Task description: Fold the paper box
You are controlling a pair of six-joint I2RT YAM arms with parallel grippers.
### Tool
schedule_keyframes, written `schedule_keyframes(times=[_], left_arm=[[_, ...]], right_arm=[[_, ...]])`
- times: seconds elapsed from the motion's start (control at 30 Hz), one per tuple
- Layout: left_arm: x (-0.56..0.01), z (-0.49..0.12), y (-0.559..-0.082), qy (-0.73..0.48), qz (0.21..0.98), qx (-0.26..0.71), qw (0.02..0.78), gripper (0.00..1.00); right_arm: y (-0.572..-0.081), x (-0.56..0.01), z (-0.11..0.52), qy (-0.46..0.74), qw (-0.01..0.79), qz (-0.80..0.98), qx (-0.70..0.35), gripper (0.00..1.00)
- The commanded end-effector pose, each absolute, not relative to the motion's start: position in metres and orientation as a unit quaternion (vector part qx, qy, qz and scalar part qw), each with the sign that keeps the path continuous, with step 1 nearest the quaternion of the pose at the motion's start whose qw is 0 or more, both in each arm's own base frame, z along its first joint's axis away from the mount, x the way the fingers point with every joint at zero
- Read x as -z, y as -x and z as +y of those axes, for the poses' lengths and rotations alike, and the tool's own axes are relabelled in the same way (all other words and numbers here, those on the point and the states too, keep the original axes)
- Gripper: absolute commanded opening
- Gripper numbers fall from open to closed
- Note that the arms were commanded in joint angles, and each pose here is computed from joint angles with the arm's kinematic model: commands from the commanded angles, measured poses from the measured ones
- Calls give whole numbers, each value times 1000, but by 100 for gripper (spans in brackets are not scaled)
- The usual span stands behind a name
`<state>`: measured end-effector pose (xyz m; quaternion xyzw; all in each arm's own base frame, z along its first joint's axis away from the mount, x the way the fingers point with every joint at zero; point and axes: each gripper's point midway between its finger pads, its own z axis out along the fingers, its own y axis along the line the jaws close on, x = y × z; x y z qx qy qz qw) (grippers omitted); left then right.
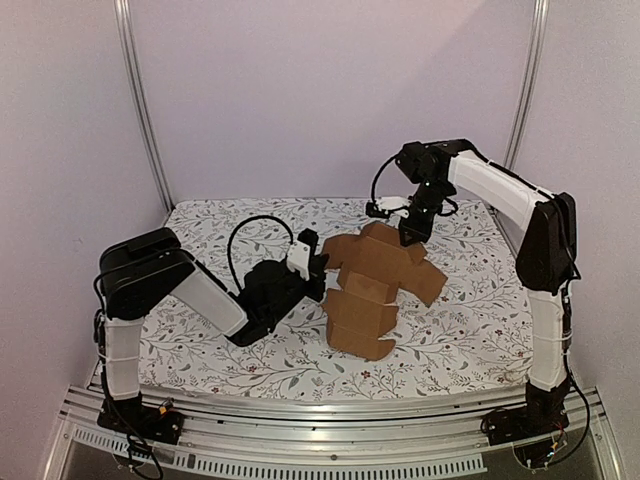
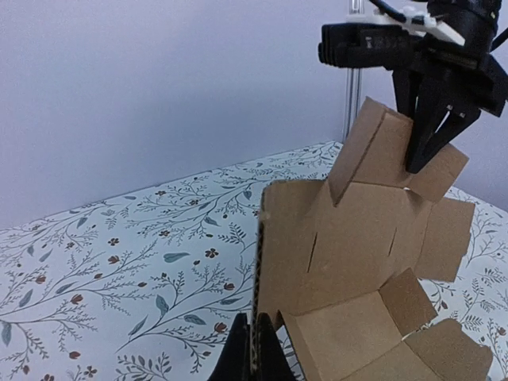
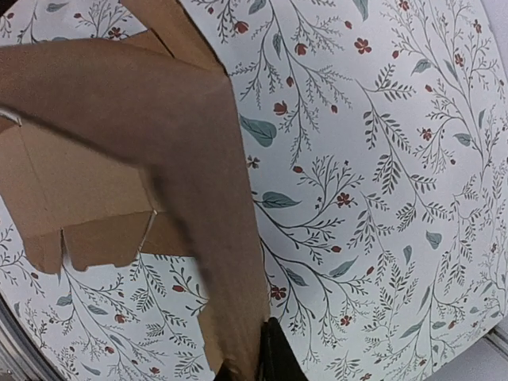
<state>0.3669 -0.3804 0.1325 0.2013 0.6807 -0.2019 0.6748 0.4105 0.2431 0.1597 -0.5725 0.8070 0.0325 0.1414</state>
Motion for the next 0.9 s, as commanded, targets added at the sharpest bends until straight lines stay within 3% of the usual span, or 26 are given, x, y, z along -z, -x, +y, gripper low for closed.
schedule_keyframes(times=[0.0, 0.03, 0.2, 0.33, 0.57, 0.87], left_arm=[[-125, -384, -362, -191, 683, 208, 674, 0], [-125, -385, -361, -192, 683, 211, 672, 3], [-123, -377, -337, -211, 696, 241, 642, 40], [-140, -354, -307, -208, 696, 281, 628, 57], [-165, -328, -269, -224, 695, 320, 603, 63], [-137, -302, -320, -161, 760, 255, 576, 61]], right_arm=[[-398, -163, 252, 592, 172, 787, 2, 0], [-399, -167, 254, 596, 190, 780, 19, 0], [-386, -160, 259, 617, 224, 748, 95, 0], [-383, -171, 264, 630, 258, 717, 151, 0], [-383, -198, 284, 626, 334, 668, 222, 0], [-396, -205, 311, 630, 433, 576, 289, 0]])
